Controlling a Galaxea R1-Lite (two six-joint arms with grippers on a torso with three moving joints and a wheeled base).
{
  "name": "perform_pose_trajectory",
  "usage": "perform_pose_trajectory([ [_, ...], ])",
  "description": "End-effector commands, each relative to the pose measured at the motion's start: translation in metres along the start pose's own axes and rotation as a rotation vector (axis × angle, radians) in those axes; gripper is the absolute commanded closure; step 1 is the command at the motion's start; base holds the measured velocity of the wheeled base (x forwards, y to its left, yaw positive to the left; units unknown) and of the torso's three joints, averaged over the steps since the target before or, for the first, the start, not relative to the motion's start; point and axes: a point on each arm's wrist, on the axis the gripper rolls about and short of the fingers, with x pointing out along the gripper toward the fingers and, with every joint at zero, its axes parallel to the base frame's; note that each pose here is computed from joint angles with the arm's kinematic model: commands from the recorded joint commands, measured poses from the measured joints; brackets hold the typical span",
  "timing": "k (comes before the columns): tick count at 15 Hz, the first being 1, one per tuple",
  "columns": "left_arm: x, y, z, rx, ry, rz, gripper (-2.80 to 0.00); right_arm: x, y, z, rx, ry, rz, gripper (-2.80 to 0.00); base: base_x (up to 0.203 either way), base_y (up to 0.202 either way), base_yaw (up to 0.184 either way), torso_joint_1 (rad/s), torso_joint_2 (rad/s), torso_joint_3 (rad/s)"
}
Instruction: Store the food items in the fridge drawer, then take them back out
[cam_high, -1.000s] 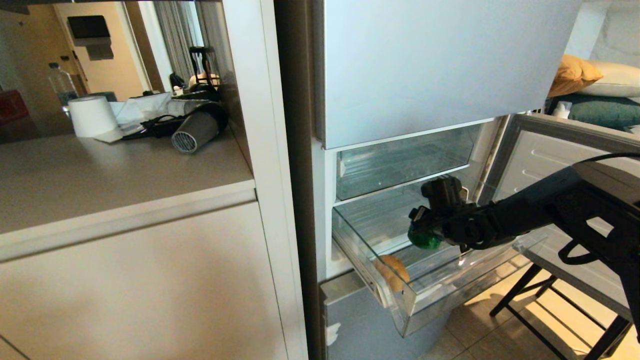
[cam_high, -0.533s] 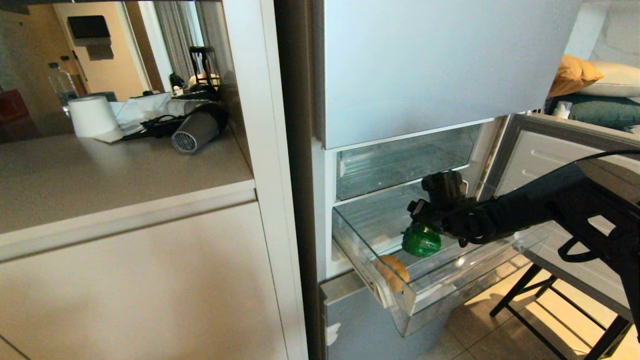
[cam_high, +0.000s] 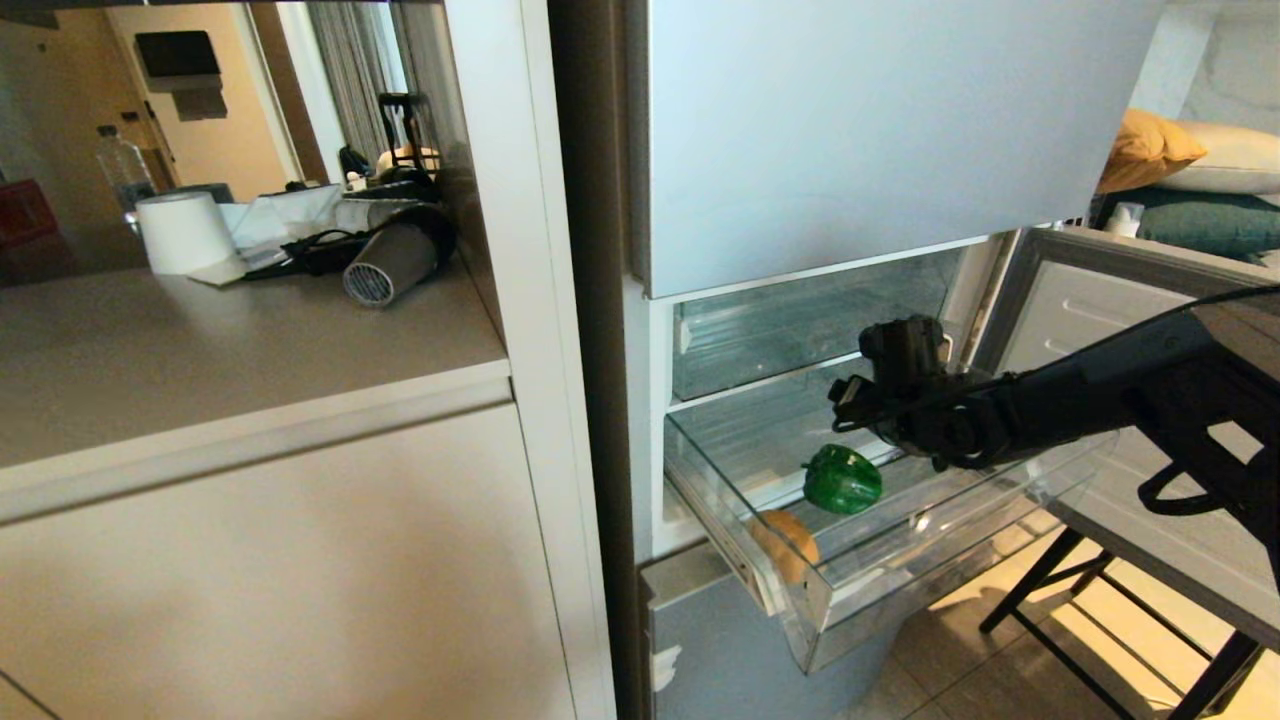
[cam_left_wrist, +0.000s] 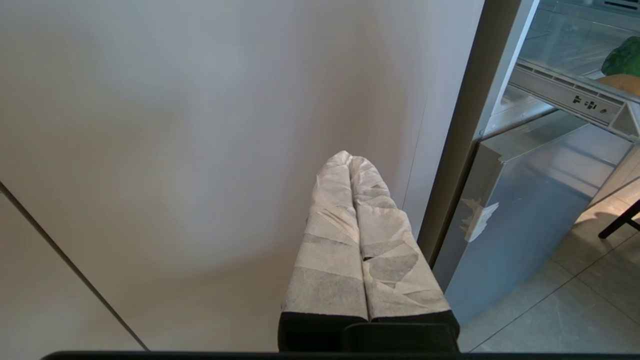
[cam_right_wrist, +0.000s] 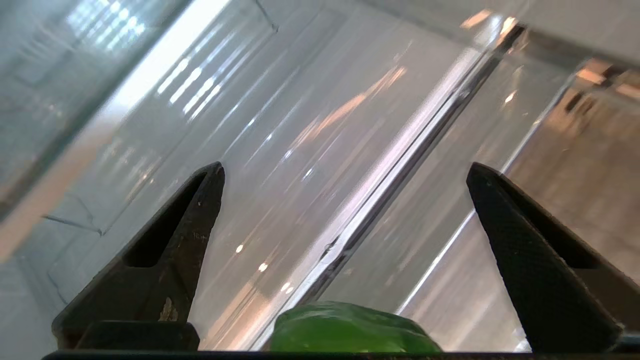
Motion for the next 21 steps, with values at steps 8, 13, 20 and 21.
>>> perform_pose_trajectory([
  [8, 0.0, 0.0, 0.0, 0.0, 0.0, 0.001, 0.0, -0.079, -0.006, 0.036, -0.006, -0.048, 0.058, 0.0, 0.0, 0.0, 0.0, 0.0, 0.0, 0.0],
  [13, 0.0, 0.0, 0.0, 0.0, 0.0, 0.001, 0.0, -0.164, -0.028, 0.031, -0.033, -0.023, 0.125, 0.0, 0.0, 0.0, 0.0, 0.0, 0.0, 0.0],
  [20, 0.0, 0.0, 0.0, 0.0, 0.0, 0.001, 0.0, -0.268, -0.139, -0.02, -0.113, 0.016, 0.068, 0.0, 0.0, 0.0, 0.0, 0.0, 0.0, 0.0],
  [21, 0.0, 0.0, 0.0, 0.0, 0.0, 0.001, 0.0, -0.269, -0.147, -0.028, -0.124, 0.035, 0.047, 0.0, 0.0, 0.0, 0.0, 0.0, 0.0, 0.0],
])
